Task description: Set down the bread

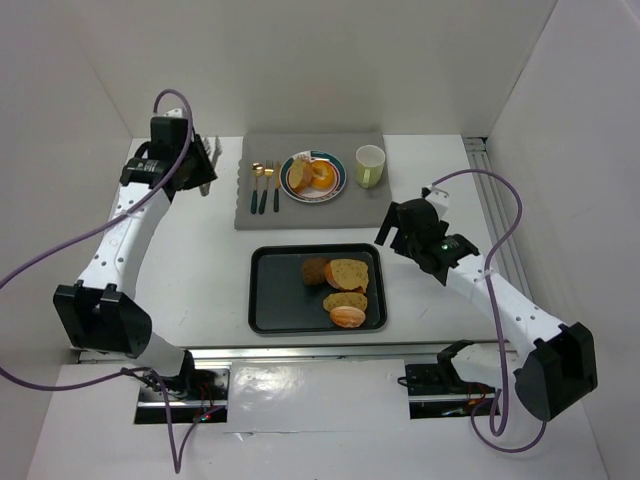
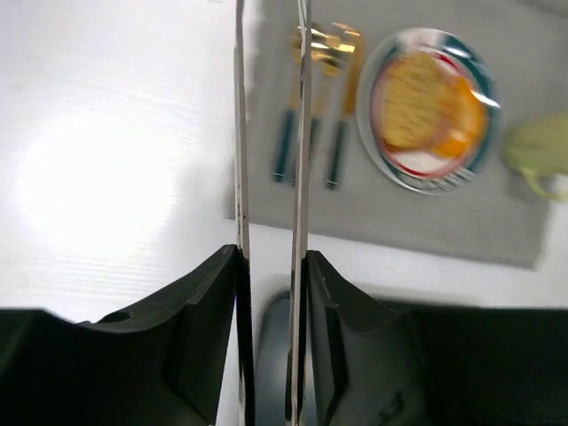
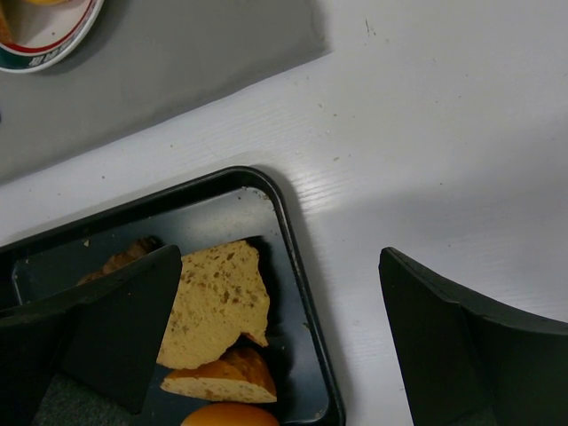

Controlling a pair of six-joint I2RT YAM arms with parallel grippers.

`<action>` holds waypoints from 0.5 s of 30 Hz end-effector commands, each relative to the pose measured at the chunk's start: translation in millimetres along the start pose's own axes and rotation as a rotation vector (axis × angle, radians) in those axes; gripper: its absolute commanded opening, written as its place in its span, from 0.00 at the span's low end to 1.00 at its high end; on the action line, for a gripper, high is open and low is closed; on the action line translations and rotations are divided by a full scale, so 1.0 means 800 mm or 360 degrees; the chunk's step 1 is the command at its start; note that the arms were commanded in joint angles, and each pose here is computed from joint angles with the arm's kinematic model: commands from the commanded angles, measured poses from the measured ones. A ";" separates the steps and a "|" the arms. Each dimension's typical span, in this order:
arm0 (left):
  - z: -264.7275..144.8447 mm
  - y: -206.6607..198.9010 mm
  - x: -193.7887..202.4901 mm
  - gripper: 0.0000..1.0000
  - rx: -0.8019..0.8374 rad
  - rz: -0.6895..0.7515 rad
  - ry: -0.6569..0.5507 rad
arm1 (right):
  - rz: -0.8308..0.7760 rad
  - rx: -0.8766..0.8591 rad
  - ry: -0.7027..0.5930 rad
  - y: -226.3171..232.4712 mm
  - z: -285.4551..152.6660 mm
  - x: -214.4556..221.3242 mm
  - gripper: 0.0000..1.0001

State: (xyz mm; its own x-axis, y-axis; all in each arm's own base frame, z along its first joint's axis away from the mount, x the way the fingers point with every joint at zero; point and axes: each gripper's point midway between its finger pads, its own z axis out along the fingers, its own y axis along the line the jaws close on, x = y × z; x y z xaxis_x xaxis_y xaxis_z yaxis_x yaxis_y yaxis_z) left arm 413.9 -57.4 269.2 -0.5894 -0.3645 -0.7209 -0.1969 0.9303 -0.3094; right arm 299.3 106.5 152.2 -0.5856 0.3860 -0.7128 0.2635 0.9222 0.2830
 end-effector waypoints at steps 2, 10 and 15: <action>0.024 0.088 0.009 0.46 -0.0437 0.0117 -0.0054 | 0.0037 -0.0068 -0.0052 0.024 0.002 -0.018 0.99; 0.088 0.156 0.049 0.46 -0.0567 -0.0012 0.0016 | -0.0019 -0.0144 -0.0002 0.041 0.008 -0.011 0.99; 0.124 0.186 0.099 0.48 -0.0644 -0.0093 0.0266 | -0.0041 -0.0189 0.0022 0.051 0.012 -0.005 0.99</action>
State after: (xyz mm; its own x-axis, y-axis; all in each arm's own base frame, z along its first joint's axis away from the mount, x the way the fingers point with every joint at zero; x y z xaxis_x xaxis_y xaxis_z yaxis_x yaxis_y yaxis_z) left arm 403.5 42.2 112.5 -0.6950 -0.4007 -0.5969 -0.4817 0.8759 -0.0271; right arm 302.3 123.7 132.6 -0.6525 0.3511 -0.6715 0.2233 0.9359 0.2723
